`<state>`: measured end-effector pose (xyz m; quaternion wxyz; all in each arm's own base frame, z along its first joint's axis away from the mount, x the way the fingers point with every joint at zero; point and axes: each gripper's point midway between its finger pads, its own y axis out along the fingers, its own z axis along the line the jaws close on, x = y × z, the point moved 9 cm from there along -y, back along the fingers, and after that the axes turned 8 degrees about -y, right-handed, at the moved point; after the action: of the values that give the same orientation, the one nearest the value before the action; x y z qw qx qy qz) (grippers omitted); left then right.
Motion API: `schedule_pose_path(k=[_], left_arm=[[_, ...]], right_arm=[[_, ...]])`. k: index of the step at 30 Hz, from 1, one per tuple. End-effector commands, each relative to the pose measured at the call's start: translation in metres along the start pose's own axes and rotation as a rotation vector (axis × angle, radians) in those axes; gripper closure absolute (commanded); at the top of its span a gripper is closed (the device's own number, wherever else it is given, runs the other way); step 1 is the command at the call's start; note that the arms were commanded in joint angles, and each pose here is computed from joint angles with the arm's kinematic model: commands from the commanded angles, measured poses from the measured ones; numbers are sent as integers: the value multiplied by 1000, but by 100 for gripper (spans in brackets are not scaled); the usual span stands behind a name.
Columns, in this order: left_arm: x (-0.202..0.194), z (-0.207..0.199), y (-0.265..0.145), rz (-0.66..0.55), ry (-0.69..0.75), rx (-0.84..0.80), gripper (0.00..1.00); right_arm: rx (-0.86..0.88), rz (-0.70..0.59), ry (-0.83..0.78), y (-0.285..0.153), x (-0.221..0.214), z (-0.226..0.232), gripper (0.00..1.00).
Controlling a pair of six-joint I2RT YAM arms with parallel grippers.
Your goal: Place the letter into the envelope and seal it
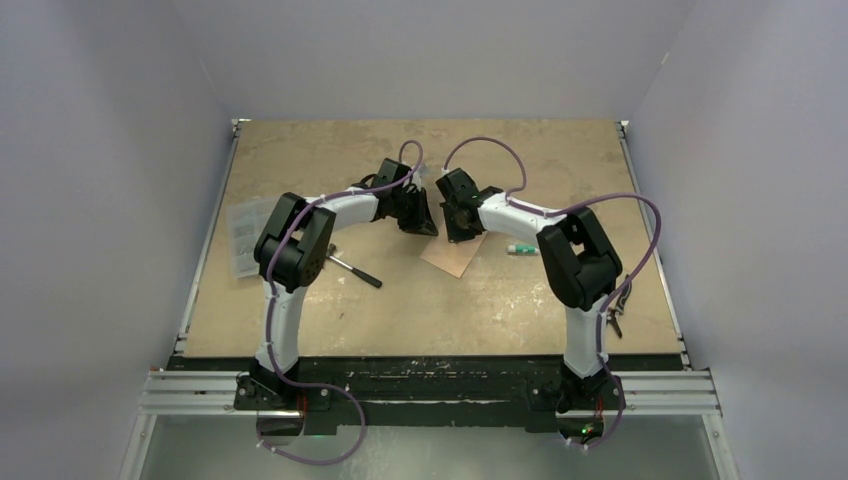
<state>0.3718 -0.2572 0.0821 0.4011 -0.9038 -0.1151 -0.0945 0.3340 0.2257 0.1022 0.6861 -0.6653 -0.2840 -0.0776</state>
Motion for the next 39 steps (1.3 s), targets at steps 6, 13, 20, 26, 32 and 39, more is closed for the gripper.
schedule_pose_path(k=[6,13,20,26,32,39], left_arm=[[-22,46,17,63,8,203,94],[-19,53,14,45,5,248,94],[-16,55,16,44,2,254,94],[-16,56,16,48,5,255,95],[-18,59,20,69,1,254,94],[-5,39,15,50,14,169,94]], right_arm=[[-111,19,-10,15,-13,-7,100],[-241,51,-14,18,-24,-21,95],[-255,40,19,20,-20,-28,89],[-288,48,78,30,-19,-47,90],[-284,31,165,35,-9,-64,91],[-123,-155,170,-14,39,-55,82]])
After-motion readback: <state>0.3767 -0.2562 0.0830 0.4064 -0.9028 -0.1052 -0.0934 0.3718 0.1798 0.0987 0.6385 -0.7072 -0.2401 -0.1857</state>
